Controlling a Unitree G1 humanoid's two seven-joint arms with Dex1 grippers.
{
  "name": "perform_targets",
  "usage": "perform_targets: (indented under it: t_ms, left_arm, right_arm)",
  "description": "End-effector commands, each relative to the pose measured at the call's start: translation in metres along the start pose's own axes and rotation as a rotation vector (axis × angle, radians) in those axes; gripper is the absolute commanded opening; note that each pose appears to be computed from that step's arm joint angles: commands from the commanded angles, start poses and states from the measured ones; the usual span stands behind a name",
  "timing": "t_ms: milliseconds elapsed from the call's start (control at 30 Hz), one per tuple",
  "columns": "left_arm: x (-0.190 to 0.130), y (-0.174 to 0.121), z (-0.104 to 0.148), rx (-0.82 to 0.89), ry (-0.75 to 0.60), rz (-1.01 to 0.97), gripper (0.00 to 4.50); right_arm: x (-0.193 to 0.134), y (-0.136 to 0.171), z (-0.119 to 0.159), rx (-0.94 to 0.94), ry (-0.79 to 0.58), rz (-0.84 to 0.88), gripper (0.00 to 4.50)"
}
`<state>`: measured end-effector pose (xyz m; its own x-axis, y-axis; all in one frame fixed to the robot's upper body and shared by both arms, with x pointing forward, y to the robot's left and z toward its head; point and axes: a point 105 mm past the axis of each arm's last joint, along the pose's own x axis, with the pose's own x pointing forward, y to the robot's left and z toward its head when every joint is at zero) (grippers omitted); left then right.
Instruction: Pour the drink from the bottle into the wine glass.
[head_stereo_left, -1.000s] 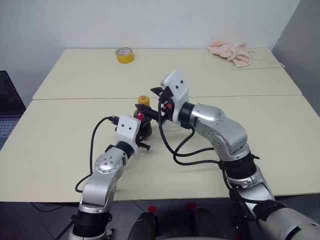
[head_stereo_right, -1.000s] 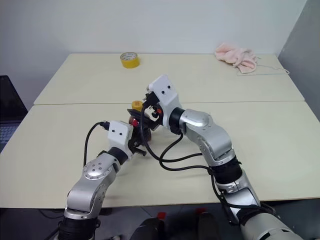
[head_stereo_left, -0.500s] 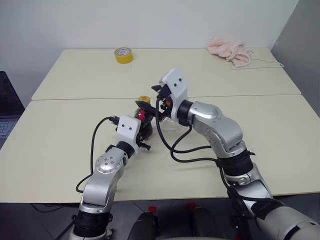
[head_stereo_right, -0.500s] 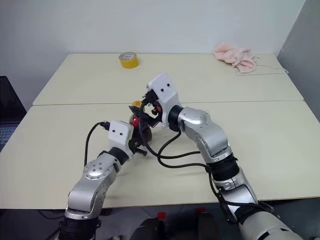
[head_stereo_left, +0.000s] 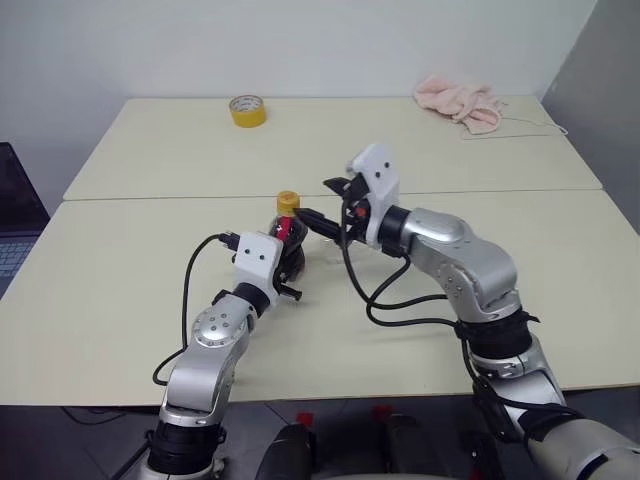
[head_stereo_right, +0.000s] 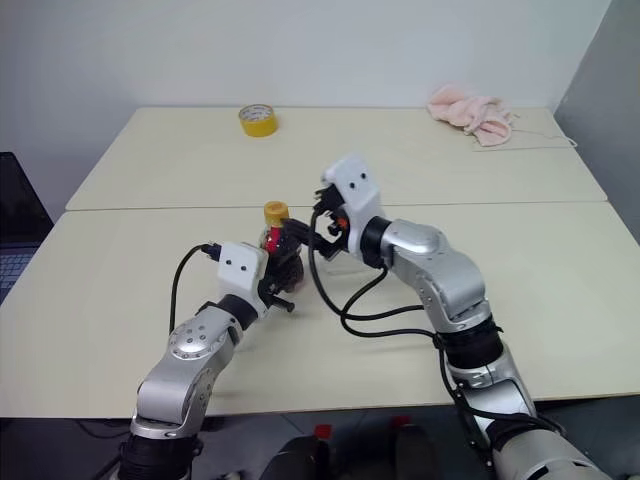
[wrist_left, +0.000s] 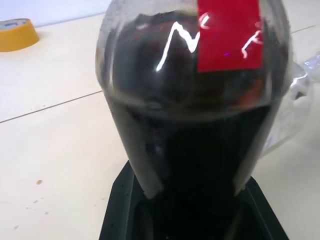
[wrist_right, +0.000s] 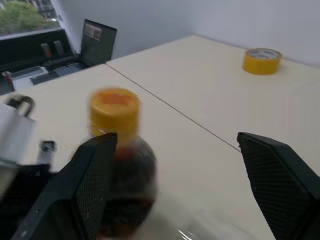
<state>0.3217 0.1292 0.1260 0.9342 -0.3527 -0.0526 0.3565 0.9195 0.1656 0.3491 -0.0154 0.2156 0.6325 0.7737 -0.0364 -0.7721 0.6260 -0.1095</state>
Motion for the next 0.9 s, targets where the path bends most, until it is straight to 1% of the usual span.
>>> perform_targets:
  t_ms: [33,133,233,300,467,667,767,900]
  left_arm:
    - [-0.002,0.000,0.022,0.024,-0.091,0.003,0.74]
    - [-0.002,0.001,0.022,0.024,-0.090,0.001,0.74]
    - [-0.002,0.001,0.022,0.027,-0.090,0.000,0.74]
    - [-0.002,0.001,0.022,0.028,-0.091,-0.001,0.74]
    - [-0.001,0.000,0.022,0.029,-0.092,-0.004,0.74]
    - [-0.001,0.000,0.022,0.030,-0.093,-0.006,0.74]
    - [-0.001,-0.001,0.022,0.030,-0.093,-0.006,0.74]
    - [-0.001,-0.001,0.022,0.030,-0.094,-0.007,0.74]
  right_arm:
    - [-0.010,-0.013,0.007,-0.030,-0.019,-0.046,4.09]
    - [-0.013,-0.007,0.007,-0.034,-0.014,0.001,4.09]
    - [-0.012,0.016,0.014,-0.030,-0.033,0.117,4.09]
    - [-0.009,0.034,0.024,-0.020,-0.062,0.189,4.09]
    - [0.010,0.051,0.038,0.005,-0.114,0.198,4.09]
    - [0.028,0.050,0.041,0.008,-0.134,0.144,4.09]
    - [0.031,0.048,0.040,-0.001,-0.133,0.130,4.09]
    - [0.031,0.037,0.037,-0.011,-0.126,0.081,4.09]
